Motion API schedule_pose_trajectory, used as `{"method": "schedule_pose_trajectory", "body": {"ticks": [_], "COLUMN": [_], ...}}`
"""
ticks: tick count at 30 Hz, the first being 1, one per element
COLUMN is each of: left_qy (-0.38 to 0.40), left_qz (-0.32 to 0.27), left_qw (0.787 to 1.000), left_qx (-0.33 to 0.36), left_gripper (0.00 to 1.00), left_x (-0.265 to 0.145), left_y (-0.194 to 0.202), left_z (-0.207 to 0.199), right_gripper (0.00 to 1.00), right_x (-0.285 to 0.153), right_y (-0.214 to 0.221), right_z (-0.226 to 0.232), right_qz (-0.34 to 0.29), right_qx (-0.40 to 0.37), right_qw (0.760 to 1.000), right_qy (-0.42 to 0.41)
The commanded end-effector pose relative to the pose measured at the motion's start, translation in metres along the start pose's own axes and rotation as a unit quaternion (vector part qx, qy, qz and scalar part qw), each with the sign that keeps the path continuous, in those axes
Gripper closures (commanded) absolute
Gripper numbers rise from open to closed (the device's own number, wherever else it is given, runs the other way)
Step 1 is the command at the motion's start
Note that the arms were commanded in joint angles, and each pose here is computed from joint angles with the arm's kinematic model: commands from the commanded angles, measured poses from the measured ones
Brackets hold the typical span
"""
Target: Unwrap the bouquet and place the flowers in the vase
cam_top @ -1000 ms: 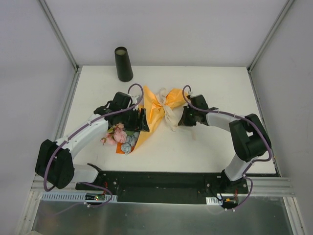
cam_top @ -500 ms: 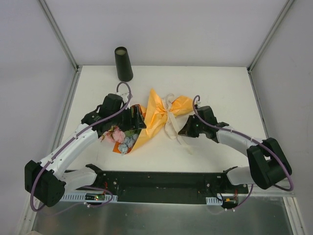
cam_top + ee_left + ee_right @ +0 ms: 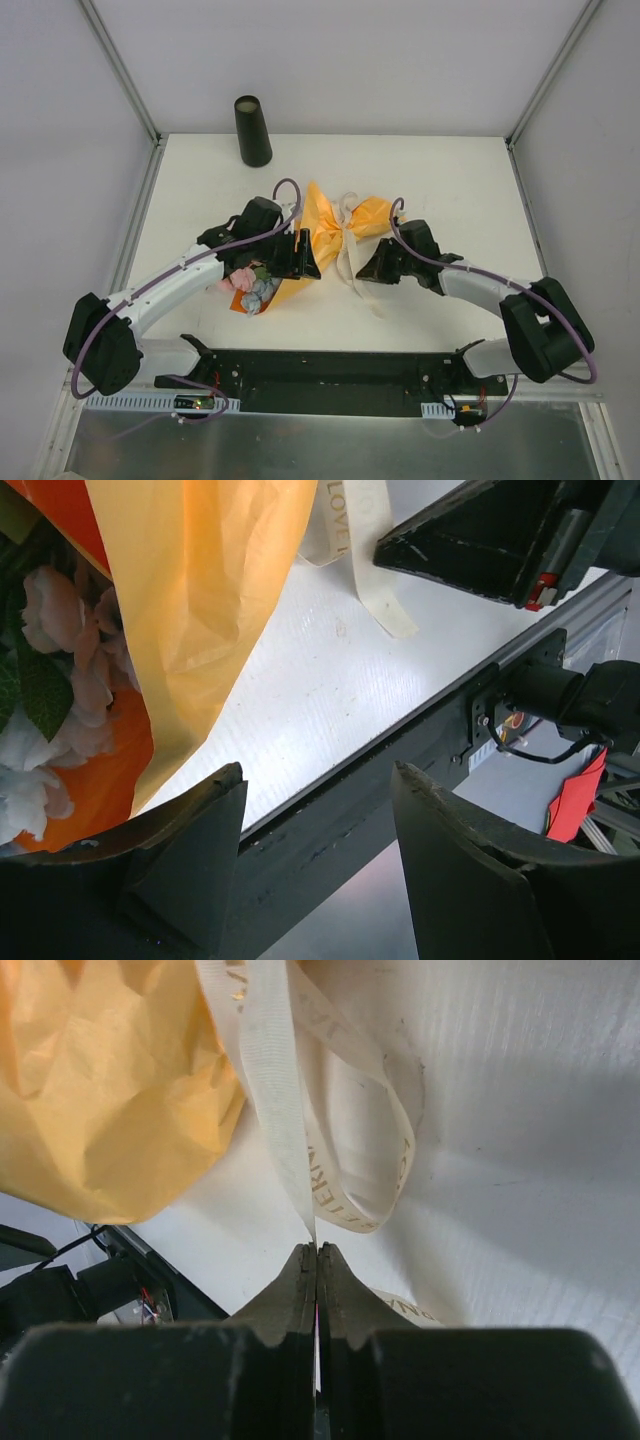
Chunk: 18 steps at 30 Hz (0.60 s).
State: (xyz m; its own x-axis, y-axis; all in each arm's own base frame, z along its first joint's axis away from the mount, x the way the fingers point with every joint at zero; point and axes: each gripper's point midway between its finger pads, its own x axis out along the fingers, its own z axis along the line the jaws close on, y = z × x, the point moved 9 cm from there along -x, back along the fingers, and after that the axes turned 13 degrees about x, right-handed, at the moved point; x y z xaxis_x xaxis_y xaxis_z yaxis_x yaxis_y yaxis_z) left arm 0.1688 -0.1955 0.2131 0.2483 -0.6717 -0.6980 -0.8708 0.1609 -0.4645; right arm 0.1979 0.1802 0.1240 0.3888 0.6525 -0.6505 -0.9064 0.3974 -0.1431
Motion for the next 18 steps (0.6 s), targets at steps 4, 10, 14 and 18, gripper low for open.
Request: {"method": "schedule_pose_trajectory", "body": {"ticks": [4, 10, 14, 18], "left_qy": [0.007, -0.006, -0.022, -0.033], "left_qz": [-0.015, 0.003, 0.010, 0.014], "left_qw": [1.000, 1.000, 0.999, 0.999], "left_qx": [-0.012, -0.018, -0.024, -0.029], "left_gripper": [0.38, 0.39, 0.39, 0.39], "left_x": [0.005, 0.014, 0.020, 0.026], "left_y": [-0.010, -0.002, 0.004, 0.007], "left_z": [-0.007, 0.002, 0.009, 0.014], "right_gripper": [0.81, 0.73, 0.71, 0.68], "right_x": [0.024, 0.033, 0.034, 0.037], "right_y": [-0.001, -0.001, -0.002, -0.001], "right_z": [-0.002, -0.003, -0.003, -0.002], "right_qz": [0.049, 0.059, 0.062, 0.072], "right_qx": [0.011, 0.017, 0.022, 0.028], "right_qw": [0.999, 0.998, 0.998, 0.996], "right_qy": [-0.016, -0.024, -0.025, -0.034]}}
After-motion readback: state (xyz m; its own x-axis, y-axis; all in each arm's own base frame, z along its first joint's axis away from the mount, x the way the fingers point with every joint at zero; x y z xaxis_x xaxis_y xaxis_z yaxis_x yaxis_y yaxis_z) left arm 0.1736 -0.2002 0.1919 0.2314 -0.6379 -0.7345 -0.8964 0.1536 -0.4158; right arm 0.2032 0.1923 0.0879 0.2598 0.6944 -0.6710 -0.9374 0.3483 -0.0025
